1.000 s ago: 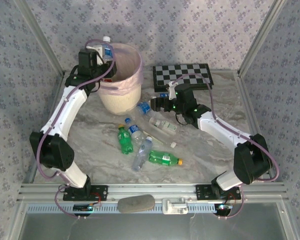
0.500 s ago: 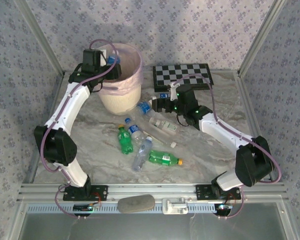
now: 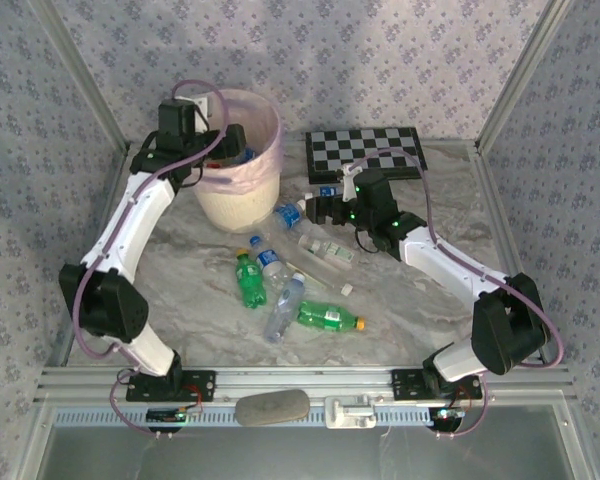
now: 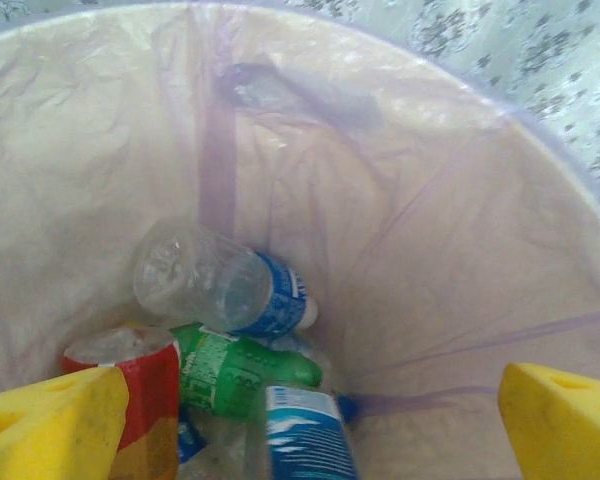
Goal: Put the plastic bottles in the bin
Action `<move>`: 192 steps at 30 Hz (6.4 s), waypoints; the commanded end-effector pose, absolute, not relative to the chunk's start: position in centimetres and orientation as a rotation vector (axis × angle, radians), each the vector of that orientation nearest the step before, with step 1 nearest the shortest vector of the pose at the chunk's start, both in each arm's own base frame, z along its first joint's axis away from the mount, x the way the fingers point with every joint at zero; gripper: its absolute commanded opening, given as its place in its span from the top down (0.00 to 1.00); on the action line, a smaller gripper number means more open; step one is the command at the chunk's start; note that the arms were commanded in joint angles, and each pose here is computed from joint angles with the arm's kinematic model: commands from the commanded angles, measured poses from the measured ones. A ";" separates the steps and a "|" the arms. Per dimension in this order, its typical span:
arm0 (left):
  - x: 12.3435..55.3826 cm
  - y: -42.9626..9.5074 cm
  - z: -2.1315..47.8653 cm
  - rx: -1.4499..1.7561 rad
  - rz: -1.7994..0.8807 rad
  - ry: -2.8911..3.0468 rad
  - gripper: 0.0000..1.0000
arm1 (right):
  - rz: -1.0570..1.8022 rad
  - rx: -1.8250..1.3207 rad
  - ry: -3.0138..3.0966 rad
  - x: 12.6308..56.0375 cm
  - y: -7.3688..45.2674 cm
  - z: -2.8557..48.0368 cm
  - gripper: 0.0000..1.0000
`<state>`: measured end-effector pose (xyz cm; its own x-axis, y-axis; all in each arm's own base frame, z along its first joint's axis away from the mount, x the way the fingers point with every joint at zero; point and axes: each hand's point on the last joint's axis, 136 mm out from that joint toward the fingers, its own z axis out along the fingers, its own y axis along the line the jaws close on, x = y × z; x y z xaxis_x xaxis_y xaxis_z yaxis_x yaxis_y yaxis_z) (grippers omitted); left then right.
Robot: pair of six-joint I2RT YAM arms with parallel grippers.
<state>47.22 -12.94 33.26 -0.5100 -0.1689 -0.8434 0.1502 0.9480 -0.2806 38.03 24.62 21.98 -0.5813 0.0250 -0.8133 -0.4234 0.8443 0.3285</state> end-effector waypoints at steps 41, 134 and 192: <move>32.7 -20.0 30.5 0.113 -0.621 1.729 0.00 | 0.815 0.925 2.123 52.0 18.8 9.2 0.01; 31.7 -36.8 25.4 0.711 -1.023 2.095 0.02 | 1.116 -0.023 1.964 37.4 22.2 28.8 0.57; 43.3 -11.6 39.8 0.152 -0.259 1.918 0.49 | 1.004 0.283 2.078 40.3 17.5 21.6 0.01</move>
